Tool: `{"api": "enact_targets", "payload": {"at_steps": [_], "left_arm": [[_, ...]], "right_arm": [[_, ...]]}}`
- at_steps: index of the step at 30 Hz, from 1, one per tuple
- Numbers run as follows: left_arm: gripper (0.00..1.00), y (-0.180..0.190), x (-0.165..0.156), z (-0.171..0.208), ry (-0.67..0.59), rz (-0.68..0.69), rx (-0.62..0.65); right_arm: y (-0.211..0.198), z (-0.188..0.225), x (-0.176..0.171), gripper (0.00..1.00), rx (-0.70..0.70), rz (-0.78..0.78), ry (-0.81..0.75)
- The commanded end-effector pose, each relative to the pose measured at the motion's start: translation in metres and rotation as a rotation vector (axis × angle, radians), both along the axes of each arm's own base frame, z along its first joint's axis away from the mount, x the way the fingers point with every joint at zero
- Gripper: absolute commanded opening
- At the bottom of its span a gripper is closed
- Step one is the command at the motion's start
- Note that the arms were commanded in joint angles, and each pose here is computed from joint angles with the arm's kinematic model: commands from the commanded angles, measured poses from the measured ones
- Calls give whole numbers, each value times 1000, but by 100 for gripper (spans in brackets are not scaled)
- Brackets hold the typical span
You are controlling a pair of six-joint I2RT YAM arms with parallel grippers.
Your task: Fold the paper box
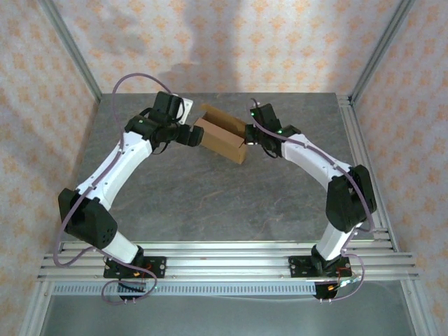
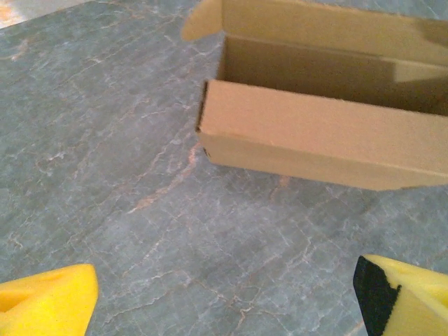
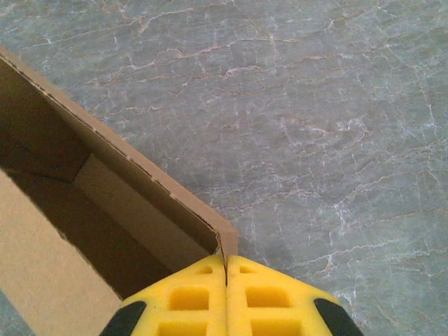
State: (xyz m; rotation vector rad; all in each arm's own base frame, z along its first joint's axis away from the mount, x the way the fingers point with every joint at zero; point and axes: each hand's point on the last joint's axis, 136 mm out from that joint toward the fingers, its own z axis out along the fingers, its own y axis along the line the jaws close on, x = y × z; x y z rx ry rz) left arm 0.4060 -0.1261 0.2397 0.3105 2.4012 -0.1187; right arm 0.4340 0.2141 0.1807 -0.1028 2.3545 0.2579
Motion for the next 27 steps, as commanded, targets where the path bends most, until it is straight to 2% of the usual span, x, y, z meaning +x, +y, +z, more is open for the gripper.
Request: {"api": "enact_targets", "payload": {"at_steps": [1, 7, 11, 18, 24, 25, 27], "left_arm": [[92, 13, 16, -11, 19, 73, -4], [83, 1, 19, -65, 177, 41, -11], [80, 0, 26, -79, 194, 39, -5], [78, -9, 49, -97, 211, 60, -41], [77, -16, 58, -100, 211, 66, -79], [77, -17, 59, -114, 239, 70, -74], [77, -17, 59, -116, 242, 75, -80]], "right_arm": [[1, -5, -2, 1, -44, 19, 35], [10, -6, -1, 2, -38, 63, 49], [16, -10, -2, 2, -56, 122, 58], [43, -4, -12, 0, -30, 356, 11], [63, 1, -32, 0, 40, 513, 22], [66, 1, -35, 0, 54, 532, 27], [69, 0, -39, 0, 64, 559, 34]]}}
